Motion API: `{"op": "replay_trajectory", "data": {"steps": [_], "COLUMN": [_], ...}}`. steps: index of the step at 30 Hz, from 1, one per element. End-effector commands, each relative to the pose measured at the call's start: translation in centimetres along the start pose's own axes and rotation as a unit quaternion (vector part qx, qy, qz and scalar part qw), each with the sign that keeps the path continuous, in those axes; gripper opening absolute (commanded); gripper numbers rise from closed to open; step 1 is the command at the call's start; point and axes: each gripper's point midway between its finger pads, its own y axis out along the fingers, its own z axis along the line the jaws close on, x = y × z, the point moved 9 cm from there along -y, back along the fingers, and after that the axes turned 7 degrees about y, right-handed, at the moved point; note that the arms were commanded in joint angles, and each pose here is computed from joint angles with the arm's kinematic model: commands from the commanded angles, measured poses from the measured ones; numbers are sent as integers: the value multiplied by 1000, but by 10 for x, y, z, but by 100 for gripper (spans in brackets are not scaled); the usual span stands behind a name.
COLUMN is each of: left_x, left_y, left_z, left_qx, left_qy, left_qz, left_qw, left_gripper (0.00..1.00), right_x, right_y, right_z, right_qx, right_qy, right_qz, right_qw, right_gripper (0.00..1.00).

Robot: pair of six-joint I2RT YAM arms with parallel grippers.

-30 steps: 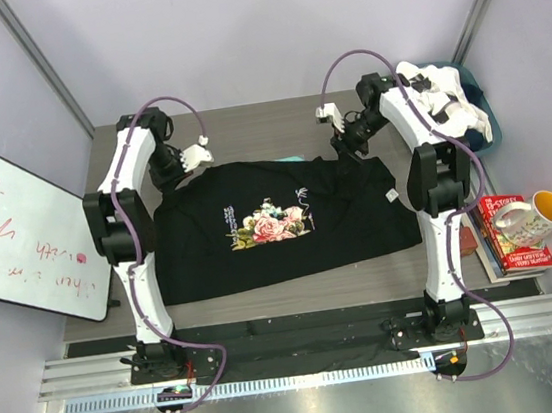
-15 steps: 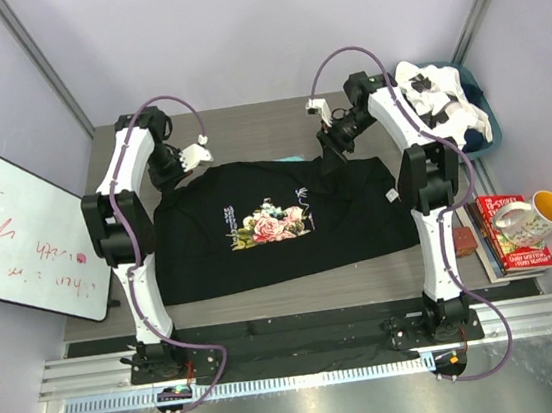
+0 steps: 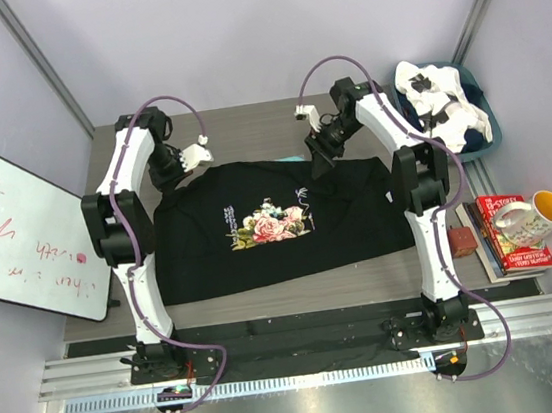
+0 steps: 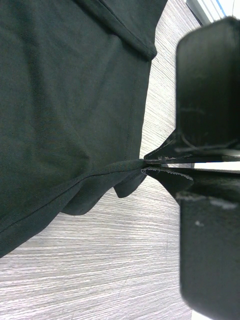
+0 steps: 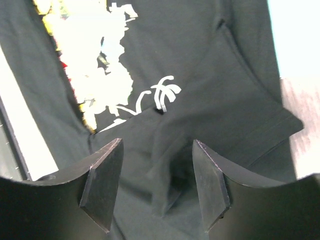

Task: Fold and stack the t-shirts
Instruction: Grap the side of the flattened tshirt furthest away from the robot with both arms

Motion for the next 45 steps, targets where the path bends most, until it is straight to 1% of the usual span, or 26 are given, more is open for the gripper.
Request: {"op": "replay_trajectory", "data": {"steps": [1,5,8,12,13,15,17,18,19,23,24,26,27,28,30,31,32,33,34,35,36,38,39,42,45], "left_x": [3,1,0,0,0,1,0,0,0,-2,-3,-5,-5,-5,-8,-7,-10,-11,-11,-11,-13,-14,-14,-15,-16], "left_y": [-16,-15,-14,-12,-12,-12,-12,-12,-12,-14,-17,-20,-25,-27,-31,-35,-31,-33,-39,-37,-38,-44,-45,-48,-49], "left_z": [-8,-7,-7,-6,-6,-6,-5,-6,-5,-2,-1,6,7,14,16,24,25,27,32,34,37,43,45,53,55], "left_qx": [3,2,3,0,0,0,1,1,0,17,27,59,73,101,128,161,172,187,217,230,242,275,286,326,337], "left_qy": [3,2,0,-3,-3,-3,-4,-4,-4,-14,-23,-38,-44,-48,-57,-56,-62,-63,-64,-67,-71,-79,-83,-96,-97], "left_qz": [-12,-12,-13,-15,-14,-16,-14,-14,-13,-14,-15,-18,-20,-23,-19,-15,-7,-4,0,2,5,11,15,22,24], "left_qw": [1000,1000,1000,1000,1000,1000,1000,1000,1000,1000,999,997,996,993,990,985,983,980,974,971,968,958,955,940,936], "left_gripper": [0,0,0,0,0,0,0,0,0,0,0,0,0,0,0,0,0,0,0,0,0,0,0,0,0], "right_x": [9,11,17,15,14,13,13,13,13,21,25,37,46,51,56,69,70,77,81,83,89,92,97,105,109], "right_y": [3,1,-6,-6,-6,-5,-5,-5,-5,-19,-28,-44,-53,-72,-88,-106,-117,-125,-132,-143,-150,-158,-162,-166,-164], "right_z": [-13,-17,-16,-16,-16,-17,-15,-14,-14,-15,-16,-24,-31,-32,-38,-40,-45,-50,-52,-54,-58,-64,-67,-71,-72], "right_qx": [-40,-62,-75,-81,-80,-76,-73,-73,-75,-114,-147,-199,-234,-277,-322,-369,-392,-419,-436,-458,-479,-504,-516,-528,-517], "right_qy": [-6,-11,-29,-35,-35,-34,-40,-41,-44,-71,-80,-98,-115,-120,-130,-149,-151,-164,-170,-172,-184,-188,-199,-211,-216], "right_qz": [-15,-15,-20,-16,-13,-10,-6,-3,0,3,6,-21,-44,-56,-76,-104,-117,-140,-151,-162,-183,-198,-216,-244,-258], "right_qw": [999,998,997,996,996,996,997,996,996,991,986,975,964,952,935,912,900,882,871,857,839,819,805,785,787], "right_gripper": [62,60,59,51,46,42,30,21,1,1,1,1,1,1,1,1,1,1,1,1,1,1,1,1,1]}}
